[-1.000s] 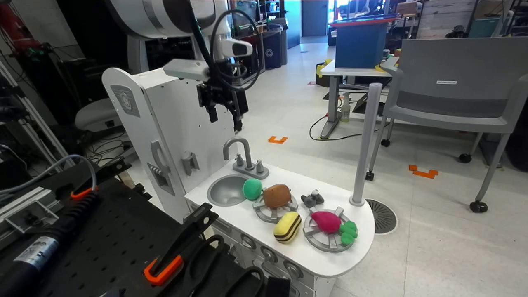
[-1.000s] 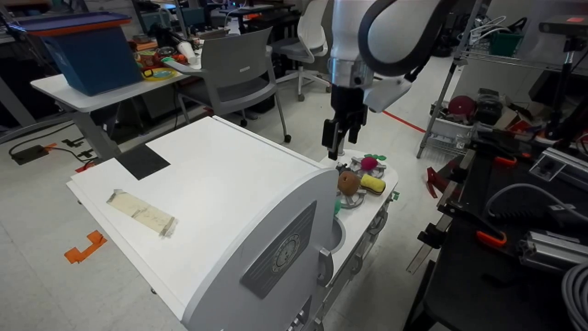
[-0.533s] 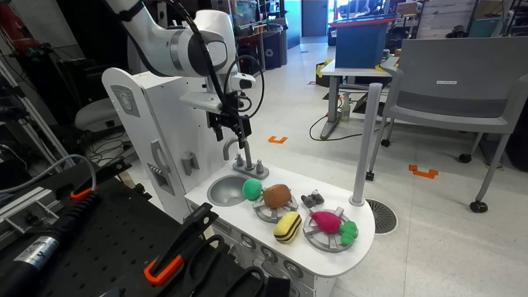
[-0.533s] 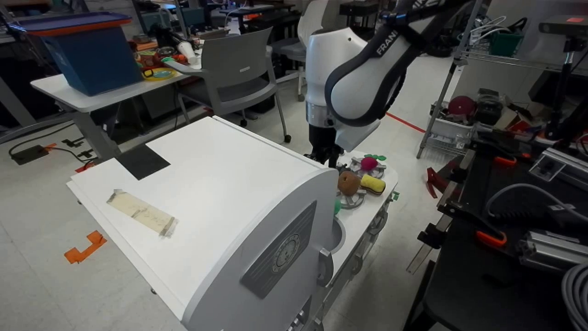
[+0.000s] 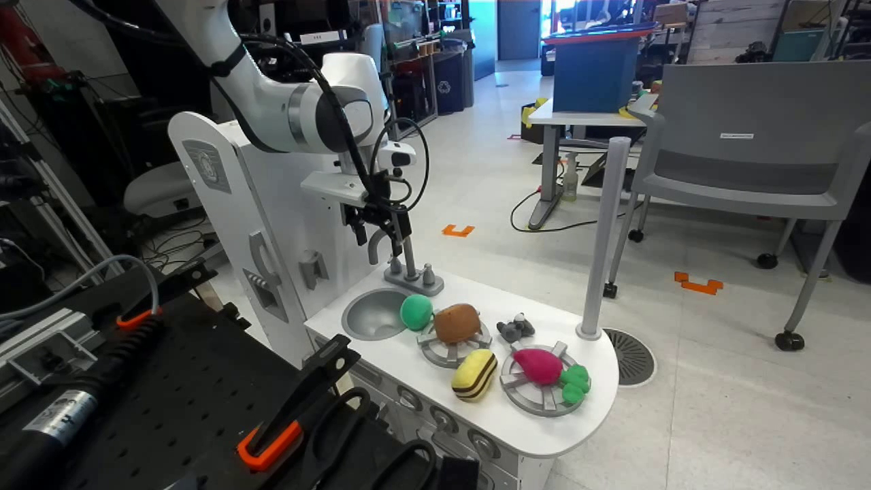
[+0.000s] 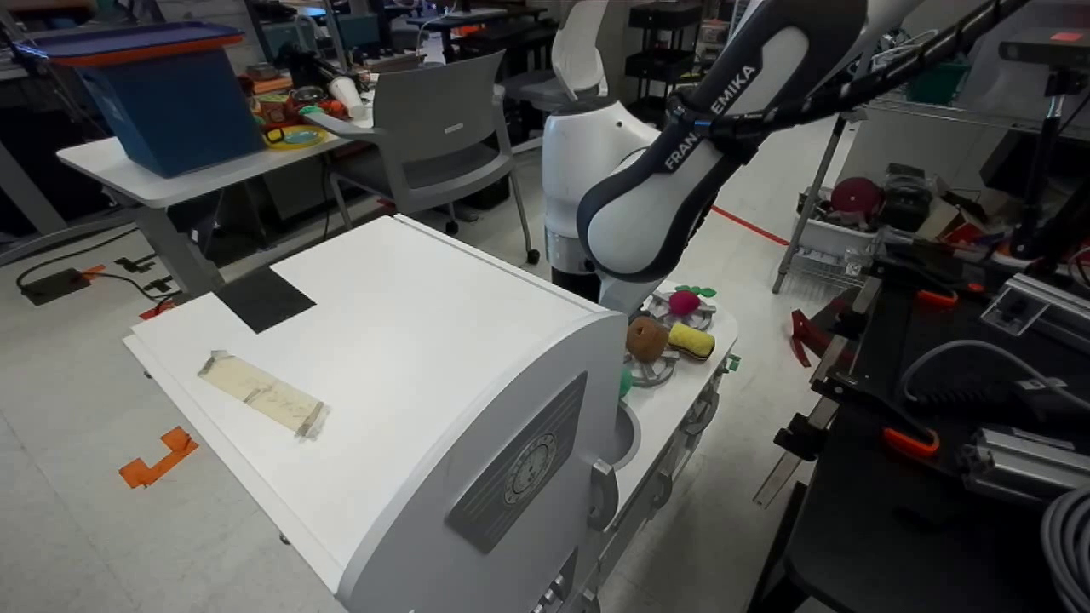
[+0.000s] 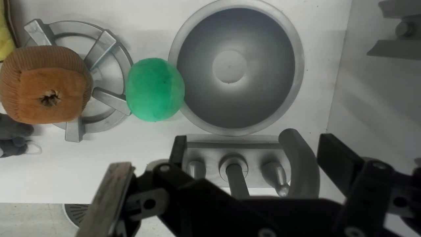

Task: Turn the tap nozzle to the right

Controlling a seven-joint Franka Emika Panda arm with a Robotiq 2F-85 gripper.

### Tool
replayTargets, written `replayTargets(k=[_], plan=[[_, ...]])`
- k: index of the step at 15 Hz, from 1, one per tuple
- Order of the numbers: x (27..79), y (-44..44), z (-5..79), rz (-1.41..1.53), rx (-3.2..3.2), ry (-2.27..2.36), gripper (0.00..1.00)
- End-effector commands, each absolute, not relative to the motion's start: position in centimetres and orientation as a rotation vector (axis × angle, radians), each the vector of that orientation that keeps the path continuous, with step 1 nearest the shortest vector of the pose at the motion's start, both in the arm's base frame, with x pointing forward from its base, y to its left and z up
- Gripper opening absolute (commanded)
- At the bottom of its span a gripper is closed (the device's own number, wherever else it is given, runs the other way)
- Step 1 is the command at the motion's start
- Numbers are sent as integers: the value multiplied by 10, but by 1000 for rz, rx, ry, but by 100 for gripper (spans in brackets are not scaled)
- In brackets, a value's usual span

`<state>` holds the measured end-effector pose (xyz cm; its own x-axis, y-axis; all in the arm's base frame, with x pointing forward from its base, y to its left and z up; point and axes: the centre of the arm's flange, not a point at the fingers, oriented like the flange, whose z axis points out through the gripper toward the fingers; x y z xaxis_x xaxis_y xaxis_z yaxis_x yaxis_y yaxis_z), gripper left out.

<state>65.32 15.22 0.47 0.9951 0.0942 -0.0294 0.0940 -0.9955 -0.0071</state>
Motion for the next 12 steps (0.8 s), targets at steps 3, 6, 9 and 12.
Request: replayTargets(k=[3, 6, 9, 12], plan=[[669, 168, -13, -5, -3162, -189, 100], [674, 173, -19, -36, -3178, -214, 100], [680, 179, -20, -61, -3189, -229, 100], [683, 178, -21, -72, -3197, -219, 65]])
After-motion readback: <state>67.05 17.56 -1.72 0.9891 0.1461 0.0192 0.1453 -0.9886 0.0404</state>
